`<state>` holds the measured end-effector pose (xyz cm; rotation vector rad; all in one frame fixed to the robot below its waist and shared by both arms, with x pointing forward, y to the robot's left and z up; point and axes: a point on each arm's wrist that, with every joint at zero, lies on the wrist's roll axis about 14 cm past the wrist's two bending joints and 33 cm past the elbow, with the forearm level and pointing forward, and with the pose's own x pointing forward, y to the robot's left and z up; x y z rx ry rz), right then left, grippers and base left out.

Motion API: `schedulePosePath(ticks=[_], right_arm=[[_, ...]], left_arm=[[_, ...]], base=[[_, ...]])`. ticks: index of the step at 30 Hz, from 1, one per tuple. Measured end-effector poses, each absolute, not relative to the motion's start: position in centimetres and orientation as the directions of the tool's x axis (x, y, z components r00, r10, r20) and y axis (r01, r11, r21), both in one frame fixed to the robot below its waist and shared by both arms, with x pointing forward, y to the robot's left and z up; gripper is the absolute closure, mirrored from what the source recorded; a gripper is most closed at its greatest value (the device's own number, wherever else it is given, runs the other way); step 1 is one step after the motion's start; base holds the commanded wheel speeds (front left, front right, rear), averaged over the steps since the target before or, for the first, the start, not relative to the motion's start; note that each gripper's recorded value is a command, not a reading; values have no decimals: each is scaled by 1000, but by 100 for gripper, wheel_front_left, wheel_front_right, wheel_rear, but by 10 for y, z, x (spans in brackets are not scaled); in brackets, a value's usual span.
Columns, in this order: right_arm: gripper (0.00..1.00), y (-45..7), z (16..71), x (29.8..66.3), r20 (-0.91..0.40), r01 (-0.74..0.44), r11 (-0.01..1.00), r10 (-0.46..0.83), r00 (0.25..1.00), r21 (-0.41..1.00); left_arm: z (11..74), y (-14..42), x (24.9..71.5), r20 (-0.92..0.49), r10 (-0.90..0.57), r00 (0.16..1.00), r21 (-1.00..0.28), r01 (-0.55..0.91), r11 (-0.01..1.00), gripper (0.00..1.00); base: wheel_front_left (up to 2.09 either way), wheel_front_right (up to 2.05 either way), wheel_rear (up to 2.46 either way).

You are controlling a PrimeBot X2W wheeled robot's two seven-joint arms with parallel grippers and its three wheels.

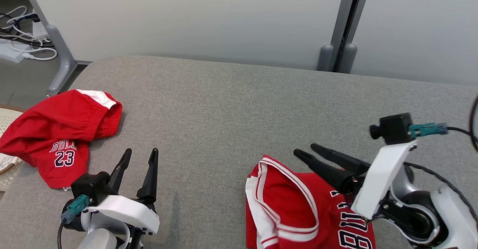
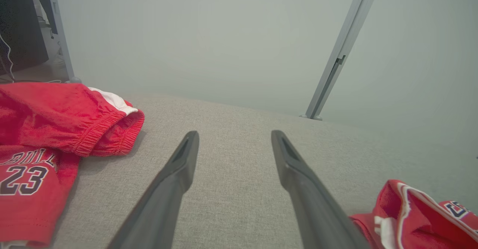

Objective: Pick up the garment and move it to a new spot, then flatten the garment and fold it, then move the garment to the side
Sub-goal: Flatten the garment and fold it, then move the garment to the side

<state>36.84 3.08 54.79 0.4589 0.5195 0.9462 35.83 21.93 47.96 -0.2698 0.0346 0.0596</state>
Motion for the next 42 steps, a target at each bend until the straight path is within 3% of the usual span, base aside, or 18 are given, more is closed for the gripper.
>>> schedulePosePath(ticks=[8,16,24,29,42], right_arm=[[0,-36,564,394,-153,-571,649,717,680,502],[0,-98,521,403,-230,-401,823,515,825,402],[0,-103,451,386,-453,-276,846,488,746,457],[0,-87,419,374,-577,-261,838,524,627,478],[0,-70,383,368,-711,-221,849,524,470,480]], left_arm=[[482,207,365,-35,19,999,-267,-28,963,0],[481,205,366,-36,10,999,-265,-19,964,0],[477,204,368,-50,5,999,-262,-18,965,0],[472,209,367,-68,15,998,-256,-32,966,0],[467,225,359,-85,65,994,-260,-85,962,0]], base=[[0,0,0],[0,0,0],[0,0,0],[0,0,0],[0,0,0]])
